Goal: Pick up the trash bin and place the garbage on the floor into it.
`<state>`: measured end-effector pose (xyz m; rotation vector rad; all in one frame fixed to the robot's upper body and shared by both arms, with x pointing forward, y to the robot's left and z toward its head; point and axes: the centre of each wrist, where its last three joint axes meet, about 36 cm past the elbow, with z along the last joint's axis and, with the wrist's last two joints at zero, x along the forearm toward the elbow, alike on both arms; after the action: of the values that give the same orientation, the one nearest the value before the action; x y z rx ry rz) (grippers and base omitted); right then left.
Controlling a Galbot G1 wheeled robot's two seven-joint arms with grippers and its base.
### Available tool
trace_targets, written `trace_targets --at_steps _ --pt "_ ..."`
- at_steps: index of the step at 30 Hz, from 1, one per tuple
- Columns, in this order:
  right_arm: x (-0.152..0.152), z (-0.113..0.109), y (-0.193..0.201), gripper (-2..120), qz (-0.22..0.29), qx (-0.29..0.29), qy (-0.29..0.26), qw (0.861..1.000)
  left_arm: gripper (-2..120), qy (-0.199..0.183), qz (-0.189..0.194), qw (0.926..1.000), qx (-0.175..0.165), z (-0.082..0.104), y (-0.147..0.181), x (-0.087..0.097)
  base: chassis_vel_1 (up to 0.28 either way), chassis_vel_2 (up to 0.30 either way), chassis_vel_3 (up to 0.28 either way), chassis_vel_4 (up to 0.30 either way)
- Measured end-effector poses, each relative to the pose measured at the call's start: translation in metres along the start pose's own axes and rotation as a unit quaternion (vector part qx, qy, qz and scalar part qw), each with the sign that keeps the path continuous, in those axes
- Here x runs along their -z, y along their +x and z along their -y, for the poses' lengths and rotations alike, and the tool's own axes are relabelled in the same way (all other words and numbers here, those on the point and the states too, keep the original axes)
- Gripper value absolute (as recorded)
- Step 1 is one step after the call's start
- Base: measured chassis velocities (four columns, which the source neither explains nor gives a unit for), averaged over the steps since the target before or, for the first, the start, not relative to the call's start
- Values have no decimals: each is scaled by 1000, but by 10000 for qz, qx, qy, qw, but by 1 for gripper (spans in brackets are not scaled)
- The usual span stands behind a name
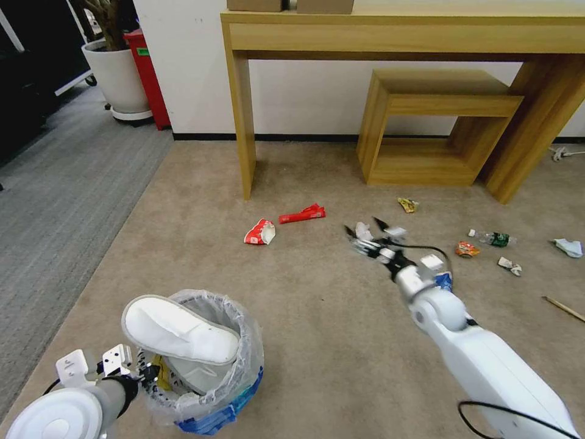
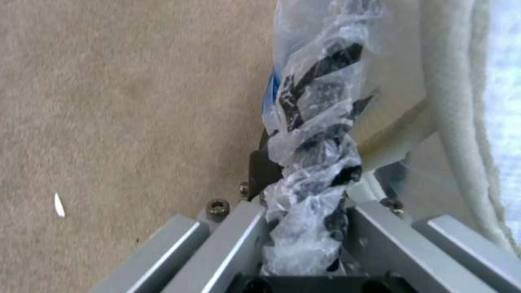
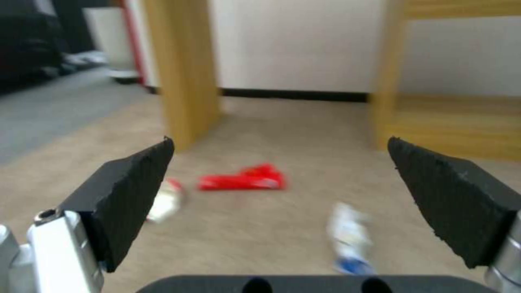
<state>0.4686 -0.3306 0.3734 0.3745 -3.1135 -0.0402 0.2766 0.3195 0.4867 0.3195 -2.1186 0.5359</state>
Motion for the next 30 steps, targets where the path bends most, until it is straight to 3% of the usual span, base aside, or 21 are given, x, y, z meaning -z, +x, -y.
trace_targets --at_steps 6,11,18,30 --pt "0 29 51 100 18 -745 201 9970 0 -128 152 9998 -90 1 0 3 0 0 0 0" --pt "-5 31 75 100 232 -1118 260 9931 0 -276 340 9990 -128 0 -5 3 0 0 0 0" --pt "-31 18 110 100 314 -1347 383 9896 0 -379 455 9981 -169 -2 -11 1 0 0 0 0" --pt "-82 -11 130 100 586 -1358 151 9889 0 -260 419 9988 -32 -2 -6 -3 0 0 0 0"
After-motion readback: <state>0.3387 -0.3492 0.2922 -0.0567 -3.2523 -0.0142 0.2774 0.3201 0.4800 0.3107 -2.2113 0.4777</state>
